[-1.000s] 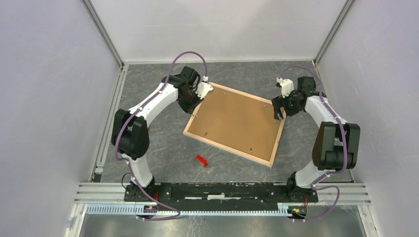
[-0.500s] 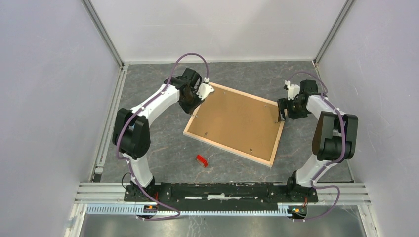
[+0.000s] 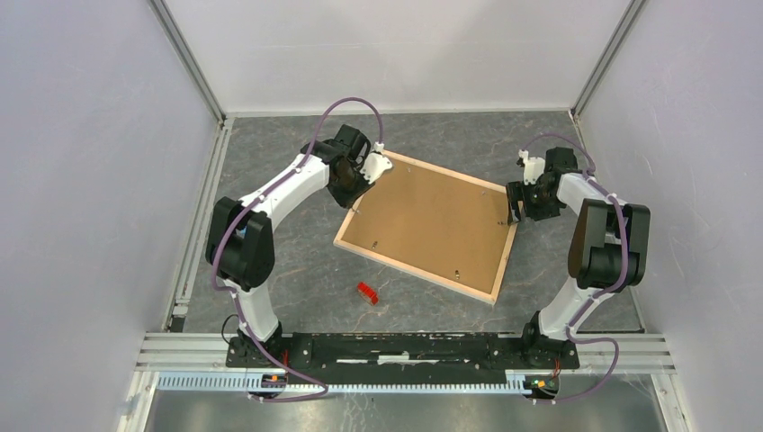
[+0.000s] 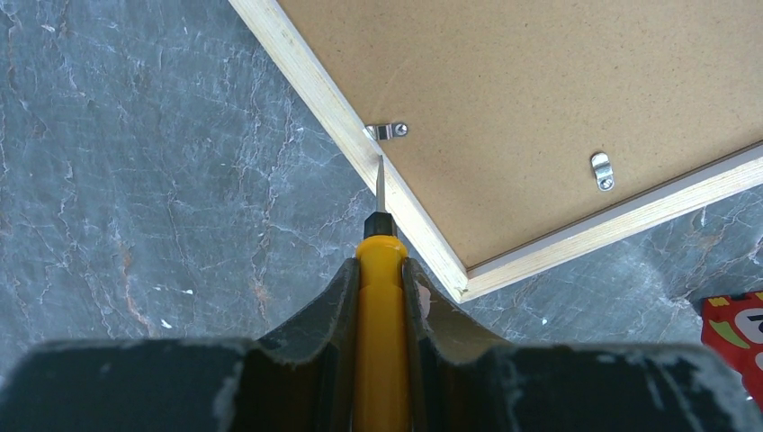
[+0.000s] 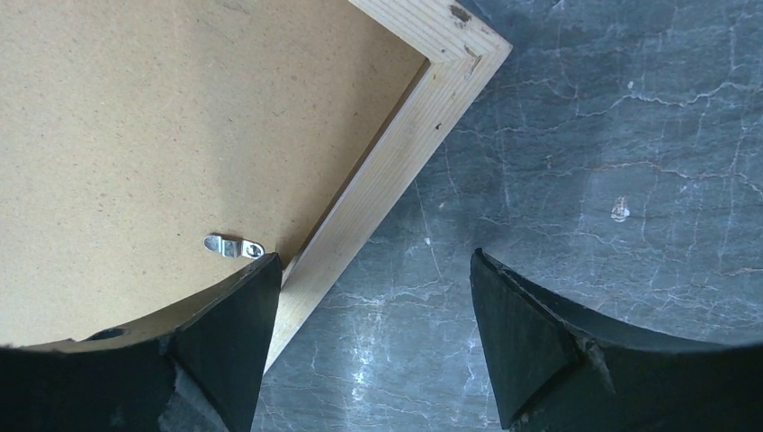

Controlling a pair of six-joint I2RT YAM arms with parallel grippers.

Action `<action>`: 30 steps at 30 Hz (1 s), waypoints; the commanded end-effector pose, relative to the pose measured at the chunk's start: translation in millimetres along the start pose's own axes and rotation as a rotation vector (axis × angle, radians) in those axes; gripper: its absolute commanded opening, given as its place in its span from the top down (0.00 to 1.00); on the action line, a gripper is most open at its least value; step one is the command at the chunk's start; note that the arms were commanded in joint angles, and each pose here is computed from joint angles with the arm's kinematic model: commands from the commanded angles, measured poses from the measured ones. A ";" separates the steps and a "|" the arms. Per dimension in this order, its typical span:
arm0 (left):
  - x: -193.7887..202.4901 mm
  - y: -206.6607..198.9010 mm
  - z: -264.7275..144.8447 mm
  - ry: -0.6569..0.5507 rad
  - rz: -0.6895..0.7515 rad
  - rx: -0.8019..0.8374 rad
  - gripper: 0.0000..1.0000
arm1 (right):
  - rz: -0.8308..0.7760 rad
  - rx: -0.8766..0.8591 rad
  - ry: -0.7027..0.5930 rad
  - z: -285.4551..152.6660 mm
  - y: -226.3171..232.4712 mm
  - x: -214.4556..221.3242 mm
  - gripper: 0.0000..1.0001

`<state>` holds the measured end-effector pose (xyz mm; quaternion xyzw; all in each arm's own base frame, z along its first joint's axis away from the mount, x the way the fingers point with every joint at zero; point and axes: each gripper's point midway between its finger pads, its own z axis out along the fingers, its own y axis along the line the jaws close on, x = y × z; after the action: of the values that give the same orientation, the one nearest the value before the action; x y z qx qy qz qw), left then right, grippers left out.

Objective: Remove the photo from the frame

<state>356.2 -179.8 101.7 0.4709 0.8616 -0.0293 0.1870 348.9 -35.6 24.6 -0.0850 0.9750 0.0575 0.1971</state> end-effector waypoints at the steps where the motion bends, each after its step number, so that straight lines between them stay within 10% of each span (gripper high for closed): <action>1: -11.0 -4.5 1.0 -0.036 0.021 0.020 0.98 | 0.010 0.018 -0.030 -1.3 -7.1 -13.8 0.19; 30: -34.1 -1.8 22.4 -0.040 0.035 -0.031 0.98 | 0.001 -0.019 -0.022 3.9 -2.9 -13.3 0.28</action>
<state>363.2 -192.5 92.0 0.4838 0.8561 -0.0115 0.1812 350.2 -31.1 21.4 -0.0827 0.9750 0.0743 0.1924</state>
